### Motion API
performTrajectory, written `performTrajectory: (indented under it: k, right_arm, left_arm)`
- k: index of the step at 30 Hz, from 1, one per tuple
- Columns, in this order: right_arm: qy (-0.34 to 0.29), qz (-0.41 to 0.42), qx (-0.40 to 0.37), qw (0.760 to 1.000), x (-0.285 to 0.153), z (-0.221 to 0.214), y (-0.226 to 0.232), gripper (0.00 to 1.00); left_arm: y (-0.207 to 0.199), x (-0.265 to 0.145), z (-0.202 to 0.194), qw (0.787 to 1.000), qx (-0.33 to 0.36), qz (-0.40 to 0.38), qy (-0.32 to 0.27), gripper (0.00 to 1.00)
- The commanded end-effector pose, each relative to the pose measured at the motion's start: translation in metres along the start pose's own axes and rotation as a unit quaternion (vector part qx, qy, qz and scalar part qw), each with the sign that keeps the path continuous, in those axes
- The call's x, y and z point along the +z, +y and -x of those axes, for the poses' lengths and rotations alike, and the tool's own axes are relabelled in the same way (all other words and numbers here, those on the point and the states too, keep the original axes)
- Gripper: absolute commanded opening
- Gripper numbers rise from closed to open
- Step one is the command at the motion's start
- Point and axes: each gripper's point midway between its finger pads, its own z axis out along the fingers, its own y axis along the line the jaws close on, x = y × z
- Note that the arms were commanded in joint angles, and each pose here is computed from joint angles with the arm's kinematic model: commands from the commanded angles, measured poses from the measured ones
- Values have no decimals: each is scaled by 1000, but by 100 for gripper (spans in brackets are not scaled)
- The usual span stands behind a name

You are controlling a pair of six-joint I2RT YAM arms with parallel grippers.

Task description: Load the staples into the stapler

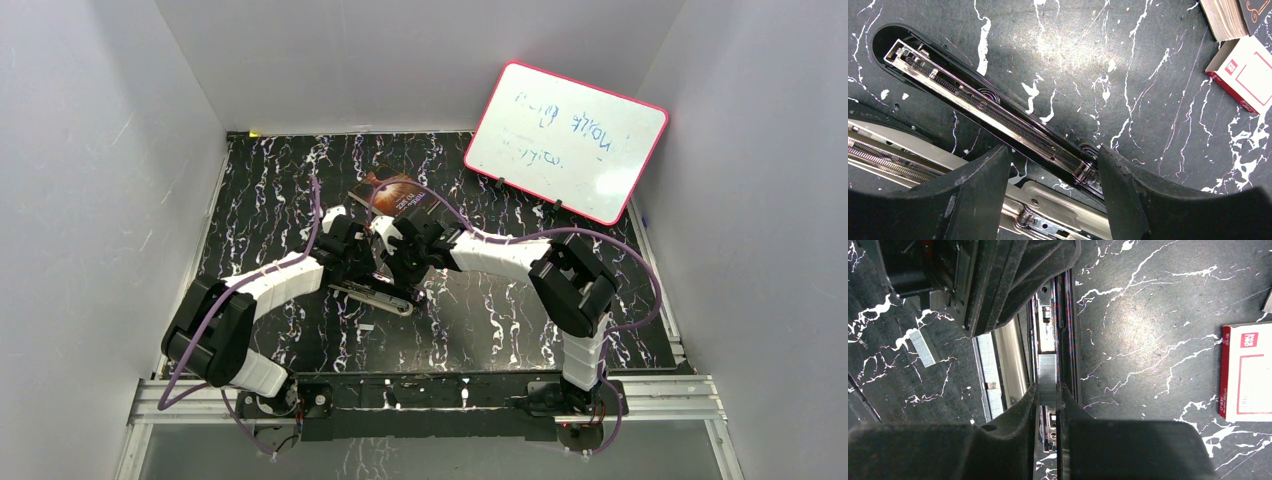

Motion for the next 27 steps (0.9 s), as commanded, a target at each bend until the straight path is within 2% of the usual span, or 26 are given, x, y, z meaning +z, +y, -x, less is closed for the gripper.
performTrajectory:
  k: [1,20,27]
  right_arm:
    - [75,4,10,997,4,-40,-1,6]
    - [41,5,9,999,-2,-26,2,23]
    - [29,5,8,1000,-5,-20,3,27]
  left_arm:
    - [11,-6,-5,1000,16,16,6,62]
    - [9,-7,-2,1000,15,14,3,62]
    - [9,-7,-1,1000,15,14,2,62]
